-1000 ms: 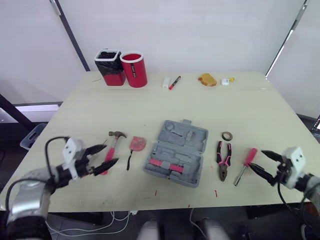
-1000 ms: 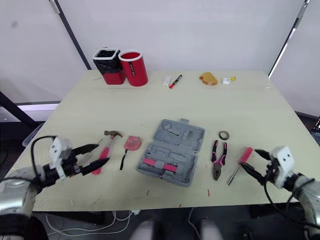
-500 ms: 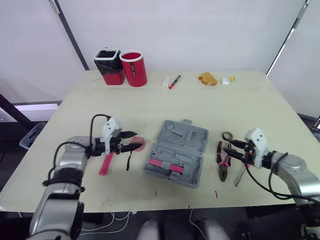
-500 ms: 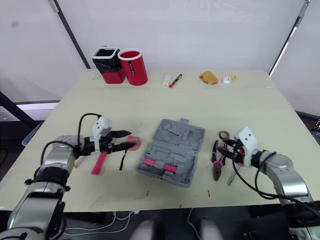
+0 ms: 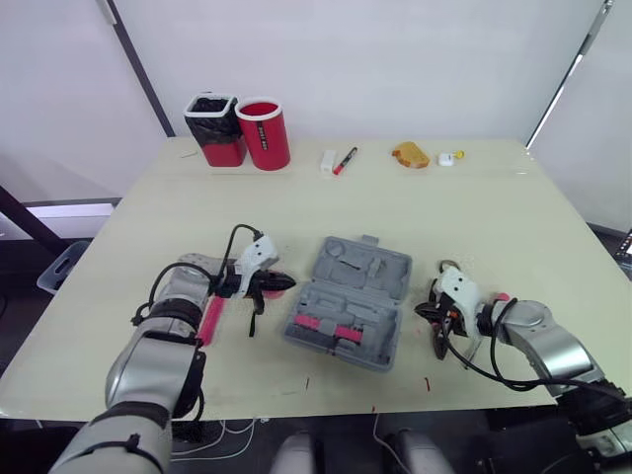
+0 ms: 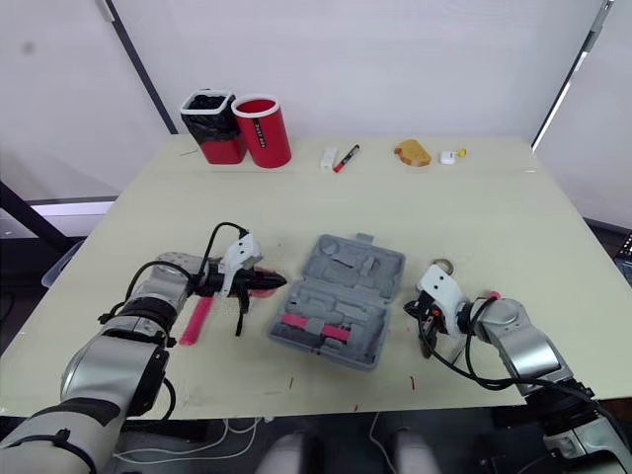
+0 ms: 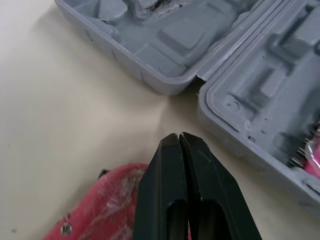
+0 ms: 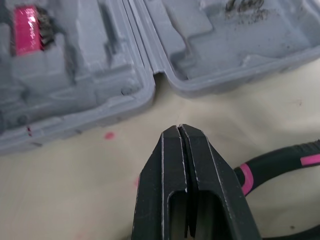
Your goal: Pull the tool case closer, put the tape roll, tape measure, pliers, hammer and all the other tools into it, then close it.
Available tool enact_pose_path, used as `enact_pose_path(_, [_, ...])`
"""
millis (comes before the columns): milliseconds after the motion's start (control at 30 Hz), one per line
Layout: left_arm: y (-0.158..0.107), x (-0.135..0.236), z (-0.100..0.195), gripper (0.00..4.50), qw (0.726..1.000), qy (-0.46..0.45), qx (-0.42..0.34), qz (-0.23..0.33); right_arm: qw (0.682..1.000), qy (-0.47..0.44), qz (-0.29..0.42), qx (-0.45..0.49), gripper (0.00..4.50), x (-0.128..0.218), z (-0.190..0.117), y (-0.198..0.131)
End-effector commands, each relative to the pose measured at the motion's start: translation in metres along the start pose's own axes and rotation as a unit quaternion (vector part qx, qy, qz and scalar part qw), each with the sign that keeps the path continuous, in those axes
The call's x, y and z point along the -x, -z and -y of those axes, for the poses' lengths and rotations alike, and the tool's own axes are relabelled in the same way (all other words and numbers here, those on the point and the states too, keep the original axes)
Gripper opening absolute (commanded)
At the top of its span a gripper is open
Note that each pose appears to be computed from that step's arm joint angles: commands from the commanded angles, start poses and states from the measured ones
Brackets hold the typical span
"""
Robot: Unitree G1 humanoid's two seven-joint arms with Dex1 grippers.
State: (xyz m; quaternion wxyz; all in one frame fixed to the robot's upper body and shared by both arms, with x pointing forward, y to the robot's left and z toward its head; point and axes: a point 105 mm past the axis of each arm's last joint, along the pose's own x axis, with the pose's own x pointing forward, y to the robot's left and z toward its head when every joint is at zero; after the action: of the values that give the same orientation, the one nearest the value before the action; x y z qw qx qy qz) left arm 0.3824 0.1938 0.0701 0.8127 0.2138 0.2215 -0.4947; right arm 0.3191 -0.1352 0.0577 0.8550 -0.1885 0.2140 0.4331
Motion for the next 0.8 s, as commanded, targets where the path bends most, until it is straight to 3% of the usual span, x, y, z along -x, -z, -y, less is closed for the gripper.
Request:
enact_pose_path(33, [-0.001, -0.003, -0.002, 0.09, 1.0, -0.005, -0.01, -0.014, 1.0, 0.011, 0.0, 0.017, 0.0, -0.003, 0.004, -0.006])
enact_pose_path(300, [0.001, -0.006, -0.007, 0.09, 0.999, -0.024, -0.007, -0.031, 1.0, 0.011, -0.003, 0.019, 0.0, -0.011, 0.002, -0.006])
enact_pose_path(800, [0.0, -0.02, 0.007, 0.09, 0.999, 0.02, -0.017, -0.044, 1.0, 0.004, 0.009, 0.021, 0.0, -0.021, -0.003, -0.014])
